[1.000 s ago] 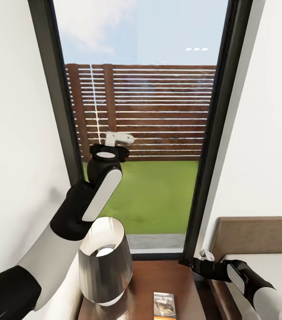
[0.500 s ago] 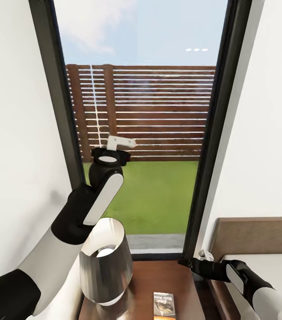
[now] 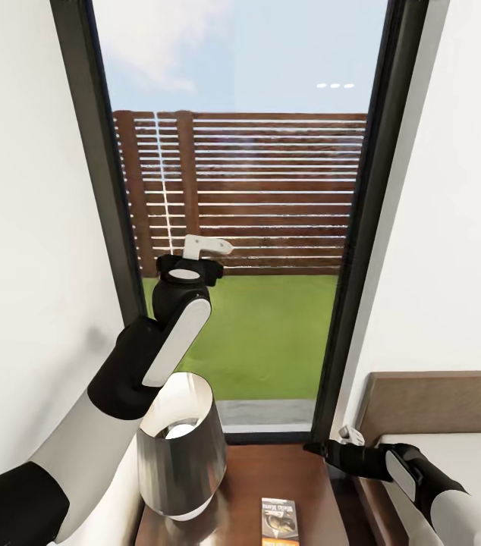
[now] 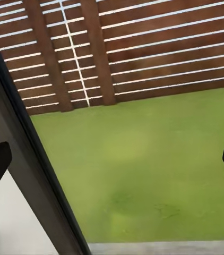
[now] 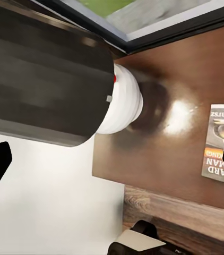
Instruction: In the bedroom, move the book from the bed onto either nightstand, and place the two sandals side by side next to the bed.
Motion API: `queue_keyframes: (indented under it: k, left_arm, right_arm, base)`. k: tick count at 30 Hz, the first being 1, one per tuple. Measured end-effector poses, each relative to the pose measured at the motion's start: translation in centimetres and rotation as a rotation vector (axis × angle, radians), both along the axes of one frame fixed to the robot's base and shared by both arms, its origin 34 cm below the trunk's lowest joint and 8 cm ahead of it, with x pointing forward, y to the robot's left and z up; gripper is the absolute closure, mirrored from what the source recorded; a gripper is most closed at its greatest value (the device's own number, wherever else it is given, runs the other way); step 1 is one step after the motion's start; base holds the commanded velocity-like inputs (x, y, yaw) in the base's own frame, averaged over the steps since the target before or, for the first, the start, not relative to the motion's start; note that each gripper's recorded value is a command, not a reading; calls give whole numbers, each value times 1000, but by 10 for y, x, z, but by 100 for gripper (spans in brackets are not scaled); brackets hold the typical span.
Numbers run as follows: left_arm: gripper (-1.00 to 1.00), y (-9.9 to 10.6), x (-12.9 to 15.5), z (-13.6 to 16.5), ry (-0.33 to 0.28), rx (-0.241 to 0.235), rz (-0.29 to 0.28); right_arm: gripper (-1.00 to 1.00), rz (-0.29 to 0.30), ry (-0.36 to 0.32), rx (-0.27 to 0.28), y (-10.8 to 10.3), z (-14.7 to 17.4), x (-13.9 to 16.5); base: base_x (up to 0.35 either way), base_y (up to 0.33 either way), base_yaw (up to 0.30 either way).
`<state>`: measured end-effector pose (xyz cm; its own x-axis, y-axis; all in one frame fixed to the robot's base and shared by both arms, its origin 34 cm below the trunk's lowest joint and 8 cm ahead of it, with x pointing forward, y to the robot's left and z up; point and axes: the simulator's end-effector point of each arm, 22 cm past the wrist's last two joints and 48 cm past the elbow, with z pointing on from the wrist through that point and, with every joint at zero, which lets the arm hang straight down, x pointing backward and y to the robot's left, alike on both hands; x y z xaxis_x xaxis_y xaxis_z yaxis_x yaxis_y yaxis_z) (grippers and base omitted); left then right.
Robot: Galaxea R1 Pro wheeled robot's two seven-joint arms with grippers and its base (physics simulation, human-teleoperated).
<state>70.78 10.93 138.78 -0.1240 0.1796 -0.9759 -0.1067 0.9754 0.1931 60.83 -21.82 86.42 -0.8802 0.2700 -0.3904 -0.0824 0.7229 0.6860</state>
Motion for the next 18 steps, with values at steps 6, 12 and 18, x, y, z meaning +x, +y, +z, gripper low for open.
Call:
queue_keyframes:
  k: [6,12,18]
  left_arm:
    - [-100,0,-2,2,1,0,2]
    - [-100,1,-2,-2,7,1,3]
    - [-100,-3,-3,-12,22,11,-4]
  right_arm:
    - [-100,0,0,0,0,3,-2]
    - [-100,0,0,0,0,3,-1]
    - [-100,0,0,-1,-1,3,-1]
  base:
    - [0,0,0]
    - [0,0,0]
    - [0,0,0]
